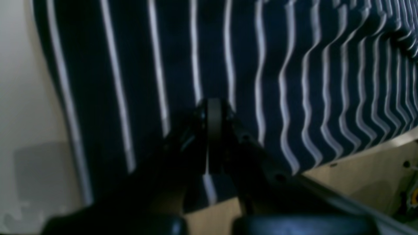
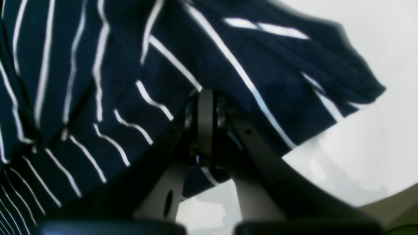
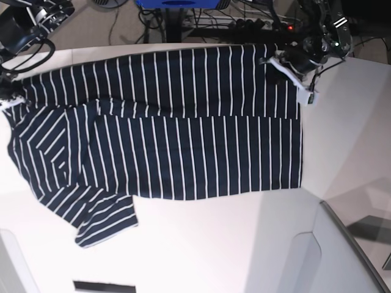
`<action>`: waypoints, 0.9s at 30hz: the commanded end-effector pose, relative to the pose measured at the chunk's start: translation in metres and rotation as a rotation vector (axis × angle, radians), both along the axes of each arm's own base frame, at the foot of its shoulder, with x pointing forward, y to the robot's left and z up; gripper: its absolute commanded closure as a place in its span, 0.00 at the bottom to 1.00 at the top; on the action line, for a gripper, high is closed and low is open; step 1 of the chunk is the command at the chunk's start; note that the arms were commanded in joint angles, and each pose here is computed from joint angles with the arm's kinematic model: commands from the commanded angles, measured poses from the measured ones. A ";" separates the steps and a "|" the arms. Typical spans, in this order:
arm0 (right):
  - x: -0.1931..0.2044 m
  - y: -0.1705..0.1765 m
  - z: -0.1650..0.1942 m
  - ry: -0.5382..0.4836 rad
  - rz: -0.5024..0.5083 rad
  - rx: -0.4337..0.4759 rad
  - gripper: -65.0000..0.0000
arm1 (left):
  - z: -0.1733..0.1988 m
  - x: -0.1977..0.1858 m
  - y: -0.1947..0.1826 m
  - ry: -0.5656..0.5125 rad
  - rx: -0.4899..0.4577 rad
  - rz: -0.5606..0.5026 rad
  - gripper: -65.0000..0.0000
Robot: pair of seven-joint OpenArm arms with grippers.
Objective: Layout the t-shirt on the table in an organized manner, then fold the t-shirt properly
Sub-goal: 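Grasp the shirt's collar-side corners with both grippers and pull them apart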
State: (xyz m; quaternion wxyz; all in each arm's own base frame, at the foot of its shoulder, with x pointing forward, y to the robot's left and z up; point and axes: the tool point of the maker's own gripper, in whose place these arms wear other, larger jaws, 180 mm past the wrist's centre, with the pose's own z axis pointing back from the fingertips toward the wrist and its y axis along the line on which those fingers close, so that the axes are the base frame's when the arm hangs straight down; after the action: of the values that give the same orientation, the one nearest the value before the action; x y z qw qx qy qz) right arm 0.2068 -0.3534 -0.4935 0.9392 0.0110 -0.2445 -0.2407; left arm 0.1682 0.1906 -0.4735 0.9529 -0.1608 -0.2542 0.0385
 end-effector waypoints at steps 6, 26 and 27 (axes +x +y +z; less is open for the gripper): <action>-0.005 -0.009 0.004 0.006 -0.020 -0.023 0.99 | -0.011 0.001 0.027 -0.023 0.010 0.045 1.00; -0.032 0.038 0.002 0.079 0.130 -0.075 1.00 | -0.016 0.012 0.067 0.002 0.141 0.003 1.00; -0.031 0.039 0.004 0.075 0.130 -0.078 1.00 | -0.016 0.012 0.067 0.003 0.144 0.001 1.00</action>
State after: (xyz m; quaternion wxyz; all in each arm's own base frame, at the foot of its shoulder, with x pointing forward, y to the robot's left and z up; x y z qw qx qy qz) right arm 0.1725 -0.3110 -0.4943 0.9606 -0.0151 -0.2147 -0.1758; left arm 0.1870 0.2467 -0.4869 0.9546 -0.1149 -0.2733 0.0300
